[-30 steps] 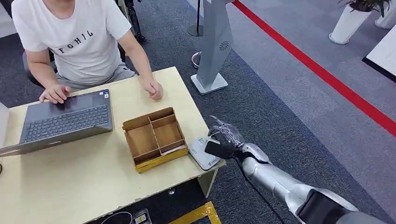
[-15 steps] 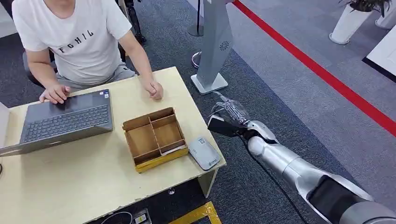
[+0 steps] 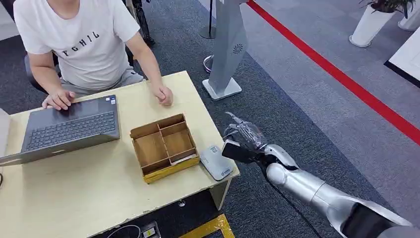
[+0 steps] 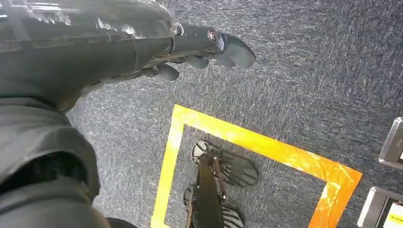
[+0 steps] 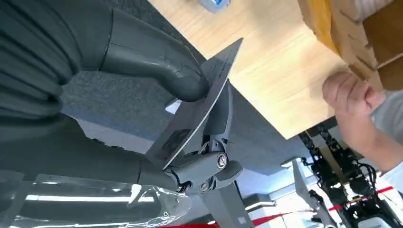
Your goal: Pass the card to the sensor for recognition and then transmit it.
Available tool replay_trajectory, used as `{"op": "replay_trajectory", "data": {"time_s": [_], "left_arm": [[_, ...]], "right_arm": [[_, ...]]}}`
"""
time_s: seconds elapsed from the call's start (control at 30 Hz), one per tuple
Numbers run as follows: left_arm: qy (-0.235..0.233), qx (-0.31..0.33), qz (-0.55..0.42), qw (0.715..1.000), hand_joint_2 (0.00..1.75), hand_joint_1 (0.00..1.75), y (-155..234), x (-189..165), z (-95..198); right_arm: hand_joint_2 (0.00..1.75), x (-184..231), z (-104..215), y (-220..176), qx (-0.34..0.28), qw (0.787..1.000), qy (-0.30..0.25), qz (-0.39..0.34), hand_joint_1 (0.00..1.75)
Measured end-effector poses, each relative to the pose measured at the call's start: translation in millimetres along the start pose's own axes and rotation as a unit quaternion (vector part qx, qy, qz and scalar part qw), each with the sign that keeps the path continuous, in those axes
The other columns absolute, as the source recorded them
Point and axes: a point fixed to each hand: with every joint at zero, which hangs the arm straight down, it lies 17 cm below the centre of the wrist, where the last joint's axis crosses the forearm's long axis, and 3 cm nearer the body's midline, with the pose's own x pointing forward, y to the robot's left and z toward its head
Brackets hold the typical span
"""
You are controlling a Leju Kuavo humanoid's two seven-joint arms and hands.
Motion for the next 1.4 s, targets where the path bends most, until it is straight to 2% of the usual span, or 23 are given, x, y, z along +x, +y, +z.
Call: {"op": "replay_trajectory", "data": {"time_s": [0.4, 0.93, 1.1, 1.4], "left_arm": [[0.000, -0.001, 0.001, 1.000, 0.00, 0.00, -3, -1, 0], [-0.005, -0.008, 0.002, 1.000, 0.00, 0.00, -7, 1, 1], [-0.005, -0.008, 0.001, 1.000, 0.00, 0.00, -7, 1, 1], [-0.005, -0.007, 0.003, 1.000, 0.00, 0.00, -5, 2, 0]], "right_arm": [[1.75, 29, 25, 38, 0.029, 0.999, -0.013, -0.021, 1.75], [1.75, 43, 34, 68, 0.063, 0.997, -0.037, -0.032, 1.75], [1.75, 31, 30, 71, 0.070, 0.997, -0.035, -0.020, 1.75], [1.75, 7, 4, 48, 0.065, 0.997, -0.037, 0.011, 1.75]]}}
